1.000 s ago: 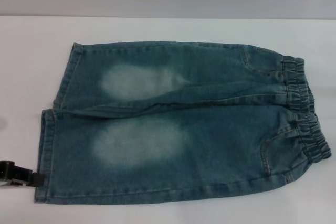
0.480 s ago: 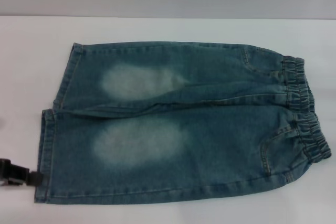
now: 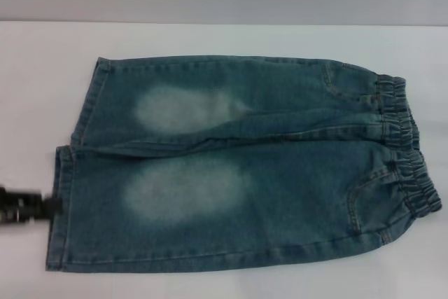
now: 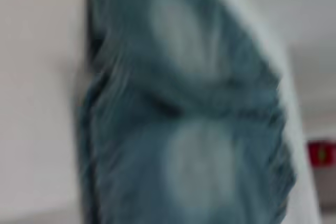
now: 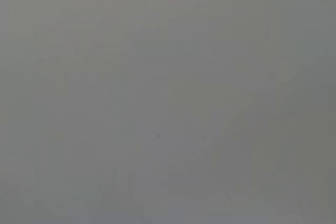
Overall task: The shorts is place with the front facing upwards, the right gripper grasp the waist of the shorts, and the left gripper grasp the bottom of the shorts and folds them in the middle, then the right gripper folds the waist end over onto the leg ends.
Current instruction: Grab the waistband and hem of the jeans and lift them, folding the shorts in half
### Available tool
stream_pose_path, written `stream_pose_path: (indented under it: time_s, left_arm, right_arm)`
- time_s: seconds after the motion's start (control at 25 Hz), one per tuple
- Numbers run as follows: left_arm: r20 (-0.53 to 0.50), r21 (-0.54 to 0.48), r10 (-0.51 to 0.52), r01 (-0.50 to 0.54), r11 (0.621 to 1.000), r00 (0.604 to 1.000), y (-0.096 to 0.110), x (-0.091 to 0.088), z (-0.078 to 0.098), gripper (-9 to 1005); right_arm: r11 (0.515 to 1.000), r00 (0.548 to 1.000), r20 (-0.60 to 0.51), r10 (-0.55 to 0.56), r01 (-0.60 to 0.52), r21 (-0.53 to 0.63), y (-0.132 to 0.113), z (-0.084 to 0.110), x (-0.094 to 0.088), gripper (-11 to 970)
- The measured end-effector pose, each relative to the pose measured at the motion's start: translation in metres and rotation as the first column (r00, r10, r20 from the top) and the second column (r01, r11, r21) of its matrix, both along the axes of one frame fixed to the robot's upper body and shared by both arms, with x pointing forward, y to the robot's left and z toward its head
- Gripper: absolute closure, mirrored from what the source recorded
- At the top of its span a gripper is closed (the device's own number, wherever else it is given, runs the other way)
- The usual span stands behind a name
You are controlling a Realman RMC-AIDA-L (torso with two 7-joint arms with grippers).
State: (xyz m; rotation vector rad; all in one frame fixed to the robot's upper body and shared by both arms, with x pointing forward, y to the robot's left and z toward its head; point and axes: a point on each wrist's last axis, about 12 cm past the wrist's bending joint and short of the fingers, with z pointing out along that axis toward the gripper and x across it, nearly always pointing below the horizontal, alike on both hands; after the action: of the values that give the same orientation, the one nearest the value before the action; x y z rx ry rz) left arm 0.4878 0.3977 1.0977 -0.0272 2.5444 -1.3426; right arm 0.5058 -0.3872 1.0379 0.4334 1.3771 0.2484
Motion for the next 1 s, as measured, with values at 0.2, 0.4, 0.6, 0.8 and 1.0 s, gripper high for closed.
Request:
stream_pose_path:
  time_s: [0.2, 0.4, 0.6, 0.8, 1.0]
  left_arm:
    - [0.195, -0.127, 0.106, -0.082, 0.988, 0.975, -0.001, 0.004, 0.007, 475]
    - [0.390, -0.222, 0.194, -0.113, 0.969, 0.900, -0.011, 0.013, 0.009, 428]
    - [0.500, -0.271, 0.238, -0.110, 0.956, 0.833, -0.020, 0.022, 0.007, 406]
    - [0.470, -0.253, 0.224, -0.113, 0.961, 0.854, -0.016, 0.030, 0.013, 469]
    - [0.362, -0.224, 0.198, -0.121, 0.967, 0.911, 0.005, 0.028, 0.026, 480]
  right_arm:
    - [1.000, 1.000, -0.004, -0.002, 0.002, 0.003, 0.000, -0.001, -0.002, 451]
    - [1.000, 1.000, -0.003, 0.001, -0.001, 0.008, 0.001, -0.002, -0.003, 451]
    - [1.000, 1.000, 0.002, 0.006, -0.006, 0.009, 0.002, -0.002, -0.003, 452]
    - [1.000, 1.000, 0.006, 0.000, 0.000, 0.009, 0.001, -0.003, -0.006, 452]
    - [1.000, 1.000, 0.006, -0.009, 0.009, 0.014, 0.000, -0.003, -0.008, 452]
